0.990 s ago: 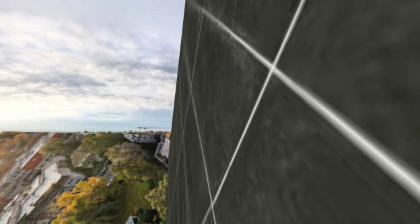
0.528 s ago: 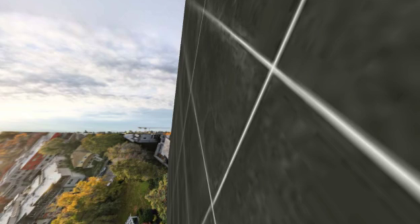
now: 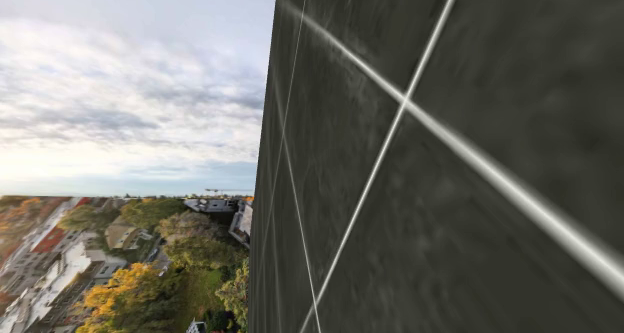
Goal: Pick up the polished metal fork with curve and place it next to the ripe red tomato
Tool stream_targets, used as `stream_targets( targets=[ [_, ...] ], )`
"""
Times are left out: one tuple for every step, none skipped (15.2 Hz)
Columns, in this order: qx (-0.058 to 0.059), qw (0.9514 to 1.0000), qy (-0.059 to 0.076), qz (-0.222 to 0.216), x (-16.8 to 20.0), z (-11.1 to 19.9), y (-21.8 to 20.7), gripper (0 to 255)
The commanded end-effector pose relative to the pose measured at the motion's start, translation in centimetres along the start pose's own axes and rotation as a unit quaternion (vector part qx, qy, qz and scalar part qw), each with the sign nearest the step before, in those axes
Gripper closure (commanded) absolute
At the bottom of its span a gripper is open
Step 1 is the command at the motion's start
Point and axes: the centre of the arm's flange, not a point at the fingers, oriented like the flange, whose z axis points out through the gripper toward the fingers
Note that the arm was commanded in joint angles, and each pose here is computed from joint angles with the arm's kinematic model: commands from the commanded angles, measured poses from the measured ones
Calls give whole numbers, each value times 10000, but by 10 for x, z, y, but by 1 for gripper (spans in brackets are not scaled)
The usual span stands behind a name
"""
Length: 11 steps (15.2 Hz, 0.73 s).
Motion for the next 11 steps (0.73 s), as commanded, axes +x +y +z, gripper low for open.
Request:
stream_targets(
  targets=[
    [-3,10000,-11,-7,0,-10,-1,255],
    [-3,10000,-11,-7,1,-15,-2,255],
    [-3,10000,-11,-7,1,-20,-2,255],
    [-3,10000,-11,-7,1,-25,-2,255],
    [-3,10000,-11,-7,2,-31,-2,255],
    [-3,10000,-11,-7,2,-36,-2,255],
    [-3,10000,-11,-7,2,-41,-2,255],
    [-3,10000,-11,-7,3,-46,-2,255],
    [-3,10000,-11,-7,3,-52,-2,255],
    [-3,10000,-11,-7,3,-57,-2,255],
    [-3,10000,-11,-7,4,-62,-2,255]
  ],
)
